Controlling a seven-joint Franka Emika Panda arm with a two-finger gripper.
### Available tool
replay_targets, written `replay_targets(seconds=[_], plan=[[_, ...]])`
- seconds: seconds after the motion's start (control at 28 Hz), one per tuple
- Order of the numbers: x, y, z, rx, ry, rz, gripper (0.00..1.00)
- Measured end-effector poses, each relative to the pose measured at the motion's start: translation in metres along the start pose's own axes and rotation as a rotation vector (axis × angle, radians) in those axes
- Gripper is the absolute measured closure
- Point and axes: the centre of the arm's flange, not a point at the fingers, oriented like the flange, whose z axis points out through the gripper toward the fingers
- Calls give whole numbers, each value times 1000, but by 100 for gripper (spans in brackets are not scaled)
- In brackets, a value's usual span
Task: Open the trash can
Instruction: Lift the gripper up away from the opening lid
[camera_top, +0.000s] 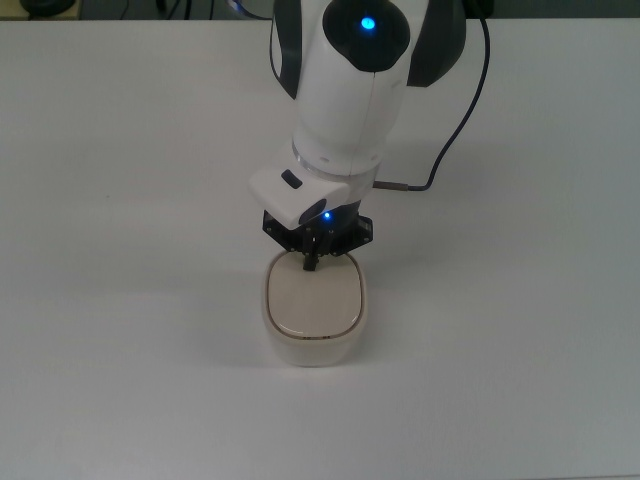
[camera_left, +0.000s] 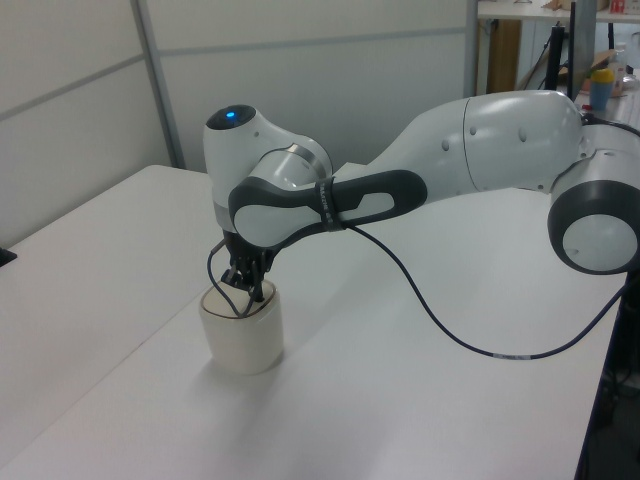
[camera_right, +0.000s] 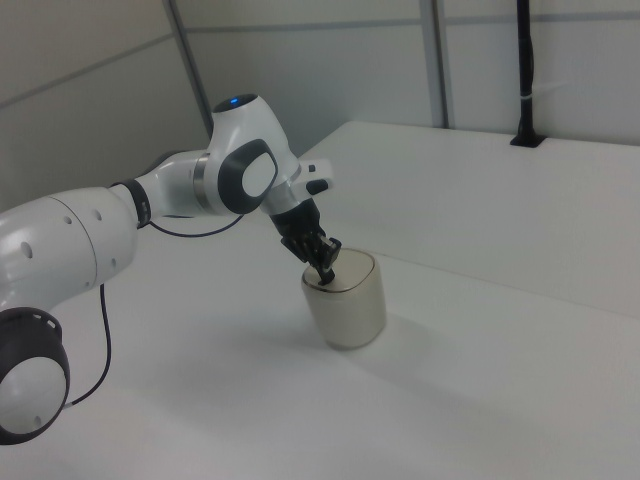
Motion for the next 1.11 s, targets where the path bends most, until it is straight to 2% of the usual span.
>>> replay_targets(seconds=[0.25, 0.5, 0.61, 0.64, 0.71, 1.07, 1.11], plan=[[1, 15, -31, 15, 23, 29, 99], [-13, 48, -79, 40, -28, 68, 99], [-24, 68, -107, 63, -62, 58, 89], [-29, 75, -116, 67, -74, 51, 82], [-39, 91, -136, 74, -96, 35, 73], [-81, 143, -203, 84, -149, -18, 39], [-86, 149, -209, 85, -154, -34, 33]])
